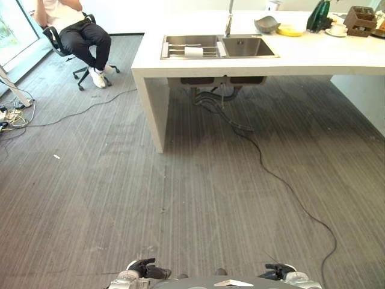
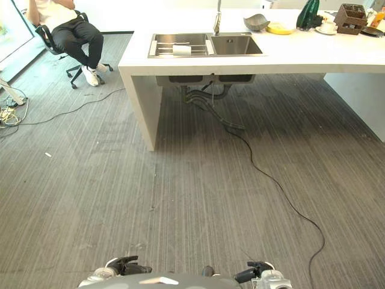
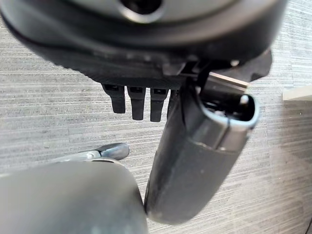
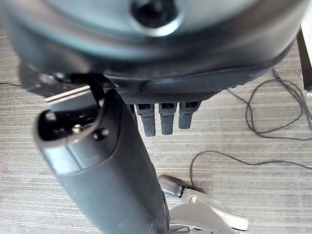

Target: Place the dishes in the dishwasher.

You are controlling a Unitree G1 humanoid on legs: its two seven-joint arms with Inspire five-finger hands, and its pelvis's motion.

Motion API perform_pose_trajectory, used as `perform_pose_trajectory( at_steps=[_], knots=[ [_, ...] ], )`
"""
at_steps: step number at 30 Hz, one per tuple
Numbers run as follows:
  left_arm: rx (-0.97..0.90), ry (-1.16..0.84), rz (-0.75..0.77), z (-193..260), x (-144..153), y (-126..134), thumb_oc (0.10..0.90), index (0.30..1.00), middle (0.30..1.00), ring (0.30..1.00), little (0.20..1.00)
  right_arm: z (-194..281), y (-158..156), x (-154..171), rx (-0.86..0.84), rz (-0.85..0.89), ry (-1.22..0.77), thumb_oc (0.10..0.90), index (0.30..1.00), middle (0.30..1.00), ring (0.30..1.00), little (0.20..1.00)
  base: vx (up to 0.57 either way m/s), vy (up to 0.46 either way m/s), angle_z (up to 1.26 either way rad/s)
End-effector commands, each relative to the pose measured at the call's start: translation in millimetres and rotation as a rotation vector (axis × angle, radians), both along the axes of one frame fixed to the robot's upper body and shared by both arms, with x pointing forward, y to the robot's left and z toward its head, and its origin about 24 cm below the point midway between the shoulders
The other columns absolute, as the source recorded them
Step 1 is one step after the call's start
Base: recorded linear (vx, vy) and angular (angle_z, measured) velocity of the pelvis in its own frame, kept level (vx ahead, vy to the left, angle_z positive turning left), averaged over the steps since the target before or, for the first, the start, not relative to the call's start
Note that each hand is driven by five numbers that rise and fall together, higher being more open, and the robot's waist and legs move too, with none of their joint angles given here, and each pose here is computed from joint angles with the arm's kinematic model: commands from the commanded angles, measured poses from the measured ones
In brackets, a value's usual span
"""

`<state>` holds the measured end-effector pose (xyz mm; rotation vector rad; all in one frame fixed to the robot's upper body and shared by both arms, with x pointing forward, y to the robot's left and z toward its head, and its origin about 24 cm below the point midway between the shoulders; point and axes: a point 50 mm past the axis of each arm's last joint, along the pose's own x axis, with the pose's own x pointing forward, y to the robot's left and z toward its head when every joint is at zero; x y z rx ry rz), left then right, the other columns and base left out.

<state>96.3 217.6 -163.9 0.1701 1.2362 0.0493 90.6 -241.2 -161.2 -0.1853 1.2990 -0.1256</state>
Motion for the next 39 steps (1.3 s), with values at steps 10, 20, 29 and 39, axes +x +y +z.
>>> perform_pose_trajectory(
  at_steps=[10, 20, 29, 39],
  knots=[
    [0.210, -0.269, -0.290, 35, 79, 12, 0.800, 0.900, 0.900, 0.900, 0.900, 24, -21, 55, -0.077, 0.006, -0.214, 0.800, 0.900, 0.900, 0.900, 0.900, 0.01, 0.006, 0.02],
    [0.182, -0.460, -0.240, 57, 102, 5, 0.800, 0.900, 0.900, 0.900, 0.900, 51, -21, 93, -0.112, 0.051, -0.436, 0.800, 0.900, 0.900, 0.900, 0.900, 0.00, 0.002, 0.05],
    [0.069, -0.355, -0.107, 39, 84, -3, 0.800, 0.900, 0.900, 0.900, 0.900, 40, -8, 87, -0.065, 0.087, -0.371, 0.800, 0.900, 0.900, 0.900, 0.900, 0.00, 0.004, -0.01],
    [0.015, -0.311, -0.031, 31, 68, -7, 0.800, 0.900, 0.900, 0.900, 0.900, 36, -9, 78, -0.068, 0.074, -0.341, 0.800, 0.900, 0.900, 0.900, 0.900, -0.02, -0.007, -0.02]
  ],
)
